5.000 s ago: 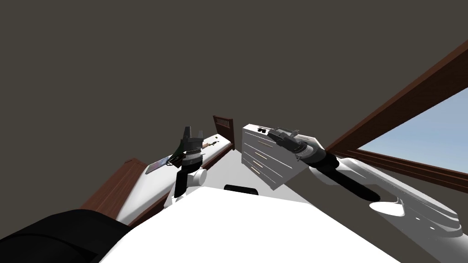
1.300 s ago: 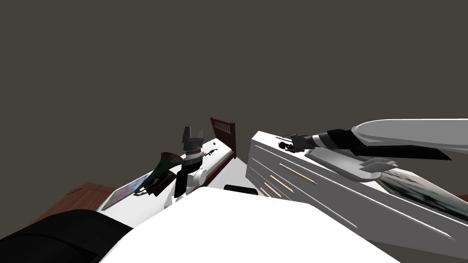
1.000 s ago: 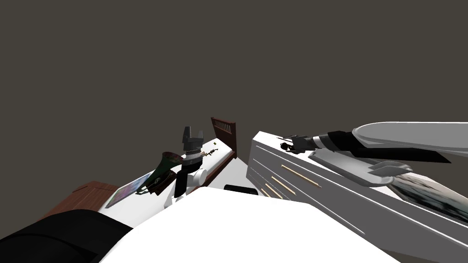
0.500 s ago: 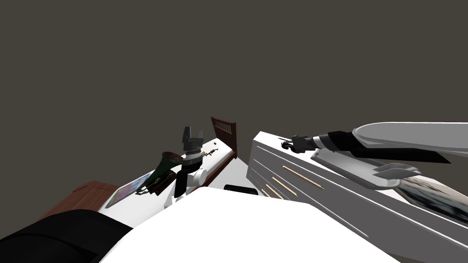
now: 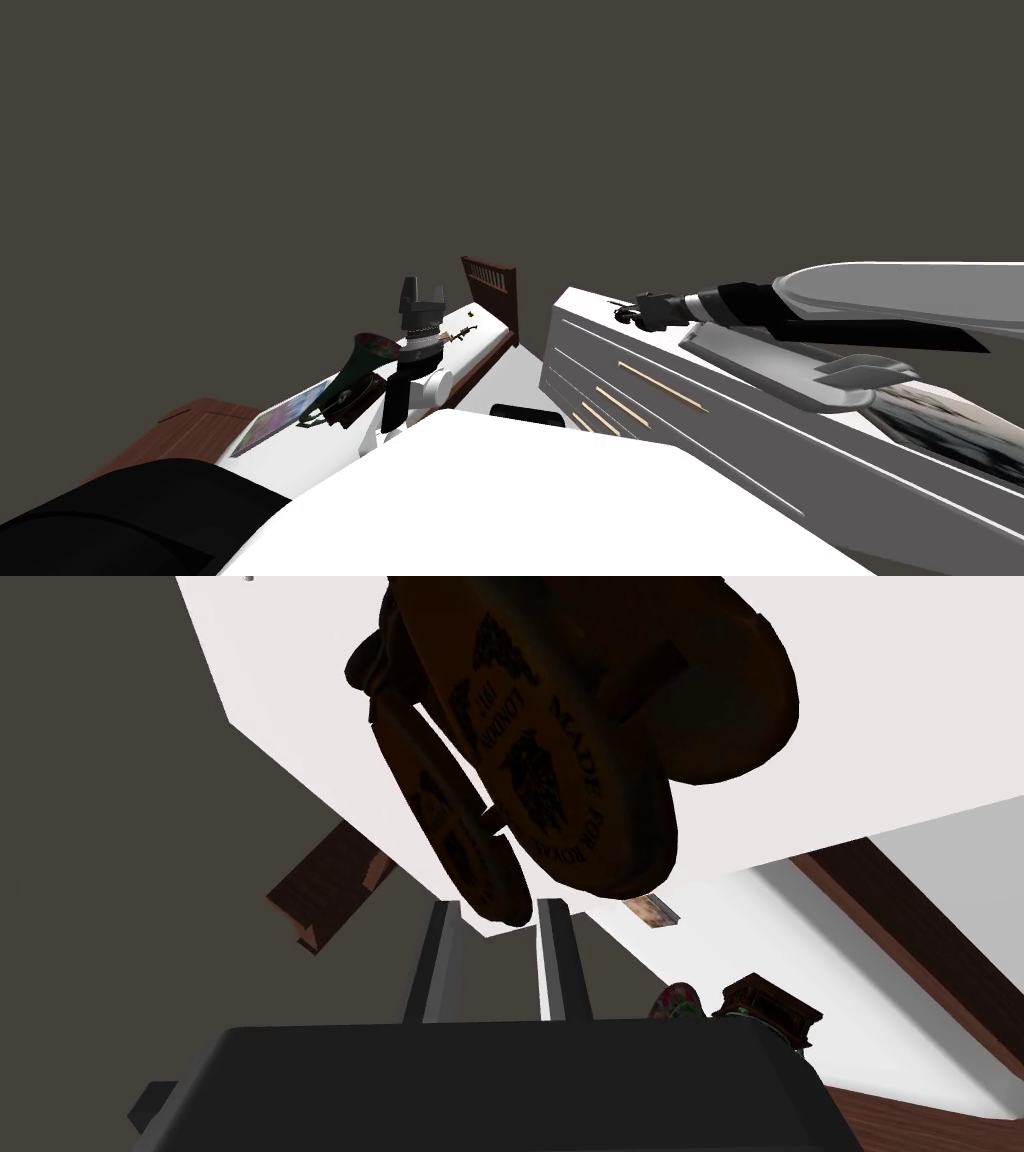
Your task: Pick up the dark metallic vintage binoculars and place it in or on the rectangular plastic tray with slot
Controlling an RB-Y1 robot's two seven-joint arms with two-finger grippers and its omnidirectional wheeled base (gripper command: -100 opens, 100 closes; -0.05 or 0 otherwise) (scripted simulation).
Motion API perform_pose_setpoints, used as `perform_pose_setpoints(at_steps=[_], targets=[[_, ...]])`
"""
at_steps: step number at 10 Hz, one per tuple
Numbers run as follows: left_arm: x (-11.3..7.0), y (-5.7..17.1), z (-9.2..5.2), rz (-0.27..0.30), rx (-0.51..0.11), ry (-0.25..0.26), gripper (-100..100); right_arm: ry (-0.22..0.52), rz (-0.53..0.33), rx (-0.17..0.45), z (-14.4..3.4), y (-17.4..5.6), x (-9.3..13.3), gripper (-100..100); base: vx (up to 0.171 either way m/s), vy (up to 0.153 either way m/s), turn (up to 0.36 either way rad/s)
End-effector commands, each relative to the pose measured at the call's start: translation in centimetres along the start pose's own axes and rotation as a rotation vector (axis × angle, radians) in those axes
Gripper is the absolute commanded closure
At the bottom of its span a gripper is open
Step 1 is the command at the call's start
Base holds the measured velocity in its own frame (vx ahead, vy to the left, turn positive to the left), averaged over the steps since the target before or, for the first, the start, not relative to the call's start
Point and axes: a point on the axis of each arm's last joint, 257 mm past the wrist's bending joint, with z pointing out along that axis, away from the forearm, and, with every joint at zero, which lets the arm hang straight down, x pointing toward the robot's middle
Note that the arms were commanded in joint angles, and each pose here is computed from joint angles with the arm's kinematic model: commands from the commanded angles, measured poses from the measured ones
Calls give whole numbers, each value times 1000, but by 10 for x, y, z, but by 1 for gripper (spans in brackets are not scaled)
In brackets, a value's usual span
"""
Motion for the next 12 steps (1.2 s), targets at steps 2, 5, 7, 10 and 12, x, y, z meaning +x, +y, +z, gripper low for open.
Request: perform_pose_setpoints(at_steps=[2,5,7,10,12], targets=[[0,0,0,0,0,0,0,-8,1,18,-3,-12,-5,100,-34,24,-6],[0,0,0,0,0,0,0,-26,18,41,-9,-31,-20,100,-43,27,-31],[0,0,0,0,0,0,0,-30,13,75,-18,-53,-34,100,-32,14,-27],[0,0,0,0,0,0,0,-44,27,105,-28,-75,-53,100,-73,27,-43],[0,0,0,0,0,0,0,-53,36,120,-35,-87,-65,100,-62,9,-38]])
